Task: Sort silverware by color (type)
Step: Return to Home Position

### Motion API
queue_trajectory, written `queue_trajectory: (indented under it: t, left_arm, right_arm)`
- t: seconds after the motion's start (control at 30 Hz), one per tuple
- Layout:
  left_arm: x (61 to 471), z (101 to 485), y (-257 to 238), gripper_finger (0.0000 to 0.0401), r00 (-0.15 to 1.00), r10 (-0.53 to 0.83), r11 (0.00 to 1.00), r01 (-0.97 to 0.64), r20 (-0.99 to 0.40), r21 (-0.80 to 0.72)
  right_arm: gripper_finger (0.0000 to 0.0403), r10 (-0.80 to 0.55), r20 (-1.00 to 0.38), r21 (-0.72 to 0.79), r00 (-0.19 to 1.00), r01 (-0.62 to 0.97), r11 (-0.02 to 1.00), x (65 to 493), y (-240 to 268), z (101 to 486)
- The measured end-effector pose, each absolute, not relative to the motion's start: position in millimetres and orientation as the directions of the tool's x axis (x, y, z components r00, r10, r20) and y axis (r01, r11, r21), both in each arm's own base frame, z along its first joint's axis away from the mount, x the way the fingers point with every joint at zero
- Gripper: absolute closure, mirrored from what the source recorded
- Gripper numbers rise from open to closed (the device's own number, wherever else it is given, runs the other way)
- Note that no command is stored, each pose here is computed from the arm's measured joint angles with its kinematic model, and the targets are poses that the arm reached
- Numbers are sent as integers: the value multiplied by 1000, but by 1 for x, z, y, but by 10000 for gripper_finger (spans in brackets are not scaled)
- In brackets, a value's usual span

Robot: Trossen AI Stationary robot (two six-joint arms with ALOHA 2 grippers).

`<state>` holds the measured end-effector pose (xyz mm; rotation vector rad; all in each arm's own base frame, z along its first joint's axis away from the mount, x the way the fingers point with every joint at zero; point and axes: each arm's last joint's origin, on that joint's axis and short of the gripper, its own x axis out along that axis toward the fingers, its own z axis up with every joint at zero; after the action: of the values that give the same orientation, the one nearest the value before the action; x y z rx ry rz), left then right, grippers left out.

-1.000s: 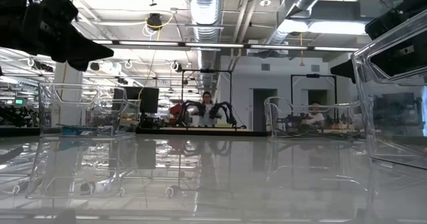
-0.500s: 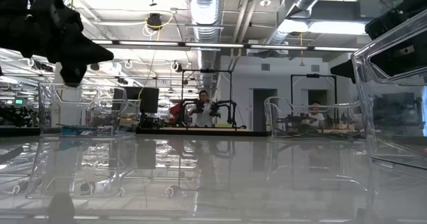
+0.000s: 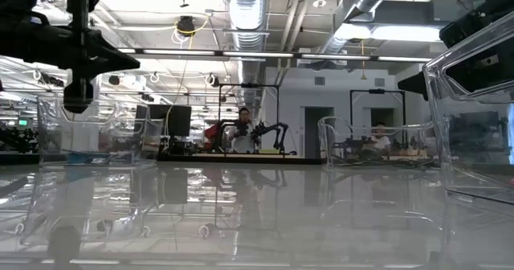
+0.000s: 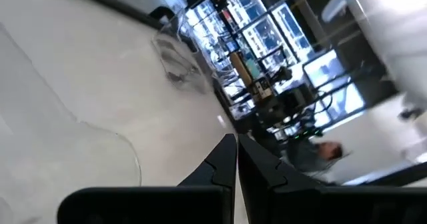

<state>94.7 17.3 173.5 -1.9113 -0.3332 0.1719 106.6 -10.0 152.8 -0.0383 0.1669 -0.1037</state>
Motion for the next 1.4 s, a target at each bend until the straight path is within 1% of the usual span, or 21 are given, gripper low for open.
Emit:
queue_trajectory:
  t: [0.1,0.2,0.3,0.4,0.47,0.53,0.63,0.7,0.77,0.83,0.9,0.93,1.0,1.1,1.23,1.4]
  left_arm:
    - [95,173,17,401,950,312,-417,171,36,-893]
    - [95,172,17,401,952,304,-465,176,30,-867]
    - [95,172,17,401,952,304,-473,178,30,-863]
    - [95,172,17,401,952,304,-428,165,30,-889]
    - [95,172,17,401,952,304,-341,139,31,-930]
    - [95,172,17,401,952,305,-205,97,31,-974]
    - [95,172,17,401,952,305,52,16,31,-999]
    - [95,172,17,401,952,304,258,-49,33,-965]
    - [95,173,16,401,961,276,485,-112,30,-867]
    - [95,176,14,401,977,212,700,-125,37,-703]
    - [95,177,11,401,993,108,869,-72,45,-490]
    - [95,177,10,401,997,58,923,-38,43,-384]
    - [95,176,8,401,1000,0,976,7,31,-216]
    - [95,176,8,401,999,11,995,-8,35,-103]
    - [95,176,9,401,999,21,997,-18,32,-69]
    - [95,176,9,401,999,21,996,-18,32,-87]
  right_arm:
    - [359,-107,-164,-47,981,100,994,107,-10,153]
    - [359,-106,-164,-47,981,100,994,107,-10,153]
    - [359,-106,-164,-47,981,100,994,107,-10,153]
    - [359,-106,-164,-47,981,100,994,107,-10,153]
    - [359,-106,-164,-47,981,100,994,107,-10,153]
    - [359,-106,-164,-47,981,100,994,107,-10,153]
    - [359,-106,-164,-47,981,100,994,107,-10,153]
    - [359,-106,-164,-47,981,100,994,107,-10,153]
    - [359,-106,-164,-47,981,100,994,107,-10,153]
    - [359,-106,-164,-47,981,100,994,107,-10,153]
    - [359,-106,-163,-47,981,100,994,107,-10,153]
    - [359,-107,-164,-47,981,100,994,107,-10,153]
    - [359,-106,-164,-47,981,100,994,107,-10,153]
    - [359,-106,-163,-47,981,100,994,107,-10,153]
    - [359,-107,-164,-47,981,100,994,107,-10,153]
    - [359,-106,-164,-47,981,100,994,107,-10,153]
